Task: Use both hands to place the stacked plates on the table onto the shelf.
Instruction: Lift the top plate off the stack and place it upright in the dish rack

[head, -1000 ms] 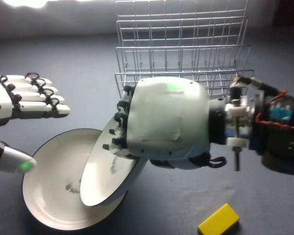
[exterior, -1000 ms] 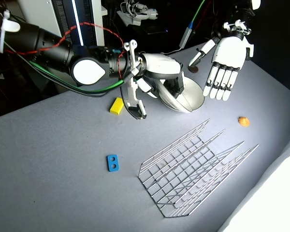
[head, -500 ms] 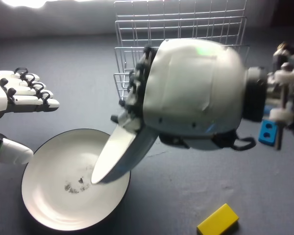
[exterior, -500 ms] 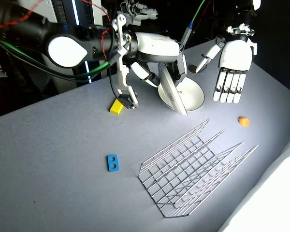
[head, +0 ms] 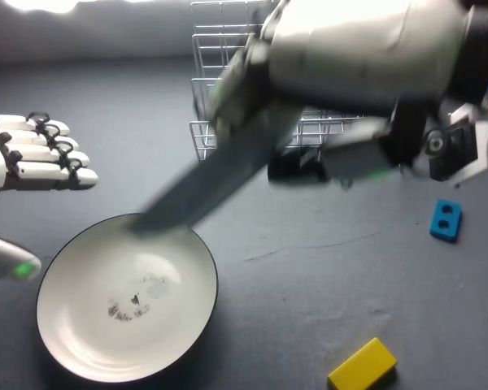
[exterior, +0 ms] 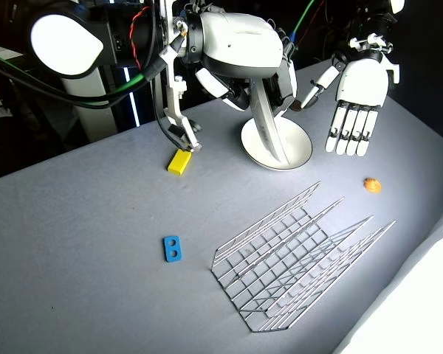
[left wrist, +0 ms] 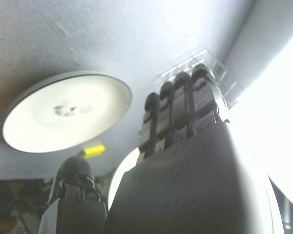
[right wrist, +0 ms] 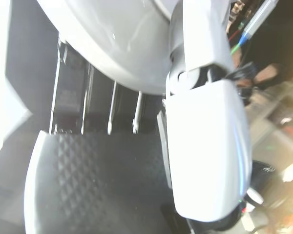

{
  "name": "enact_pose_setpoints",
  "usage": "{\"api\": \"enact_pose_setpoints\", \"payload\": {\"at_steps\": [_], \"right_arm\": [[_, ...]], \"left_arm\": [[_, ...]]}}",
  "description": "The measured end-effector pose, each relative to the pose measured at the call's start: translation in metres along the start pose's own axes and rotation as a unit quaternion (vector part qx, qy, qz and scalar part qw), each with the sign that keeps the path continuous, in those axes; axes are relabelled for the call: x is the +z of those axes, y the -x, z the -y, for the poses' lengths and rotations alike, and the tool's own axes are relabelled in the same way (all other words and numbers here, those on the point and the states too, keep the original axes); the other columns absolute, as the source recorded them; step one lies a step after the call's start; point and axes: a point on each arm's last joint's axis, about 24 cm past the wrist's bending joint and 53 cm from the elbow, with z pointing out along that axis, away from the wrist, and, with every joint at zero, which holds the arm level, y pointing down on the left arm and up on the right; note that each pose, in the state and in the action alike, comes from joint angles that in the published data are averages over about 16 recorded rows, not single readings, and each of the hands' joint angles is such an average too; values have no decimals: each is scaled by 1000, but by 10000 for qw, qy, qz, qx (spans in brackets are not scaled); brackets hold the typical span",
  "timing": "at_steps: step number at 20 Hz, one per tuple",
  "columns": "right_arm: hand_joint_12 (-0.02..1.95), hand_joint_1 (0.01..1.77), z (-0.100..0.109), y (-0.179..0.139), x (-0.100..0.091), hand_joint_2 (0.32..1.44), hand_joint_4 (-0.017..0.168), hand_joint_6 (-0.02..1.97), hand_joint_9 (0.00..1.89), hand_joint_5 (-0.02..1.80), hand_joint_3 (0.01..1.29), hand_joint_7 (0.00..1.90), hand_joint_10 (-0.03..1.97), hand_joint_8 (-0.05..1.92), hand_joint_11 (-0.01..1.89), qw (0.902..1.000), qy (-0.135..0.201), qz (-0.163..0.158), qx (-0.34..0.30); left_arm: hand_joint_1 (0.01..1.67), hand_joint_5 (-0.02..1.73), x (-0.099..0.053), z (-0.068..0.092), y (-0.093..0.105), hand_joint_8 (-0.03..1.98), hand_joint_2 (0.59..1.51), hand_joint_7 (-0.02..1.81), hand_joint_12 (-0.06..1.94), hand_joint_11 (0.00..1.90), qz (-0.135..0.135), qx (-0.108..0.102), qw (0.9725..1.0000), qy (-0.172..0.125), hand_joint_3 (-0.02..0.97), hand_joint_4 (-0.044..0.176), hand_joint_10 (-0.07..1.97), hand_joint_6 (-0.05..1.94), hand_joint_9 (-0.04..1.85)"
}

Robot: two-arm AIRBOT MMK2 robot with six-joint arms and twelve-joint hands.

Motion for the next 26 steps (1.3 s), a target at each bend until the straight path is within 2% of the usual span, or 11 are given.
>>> {"api": "enact_pose_setpoints", "payload": {"at_steps": [4,7,11,17,26], "right_arm": [[1033,1329,21,31,-3,963,-3,871,1130,979,18,1118,843,729,1014,9958,-226,301,834],[1029,1338,38,53,-6,963,-3,878,1125,977,17,1114,846,729,1012,9885,-375,542,1364],[1028,1350,59,74,-10,963,-4,881,1117,974,17,1111,857,734,1007,9784,-563,805,1821],[1052,1357,90,93,-12,963,-4,889,1107,965,17,1104,880,760,987,9665,-869,1068,2166],[1065,1361,125,108,-13,963,-6,896,1103,954,17,1096,874,778,985,9565,-1196,1285,2329]], "left_arm": [[12,87,-2,13,-6,9,1159,70,-9,19,-150,309,9988,-335,17,3,7,19,43],[12,77,-4,26,-11,9,1158,60,-10,20,-254,510,9962,-656,17,3,7,18,36],[12,64,-8,45,-16,9,1158,52,-11,21,-359,708,9907,-1105,17,3,7,18,29],[12,58,-15,69,-24,8,1158,48,-11,22,-501,925,9803,-1670,17,3,7,18,25],[14,61,-24,84,-31,8,1160,45,-10,21,-612,1114,9695,-2093,17,2,7,18,22]]}}
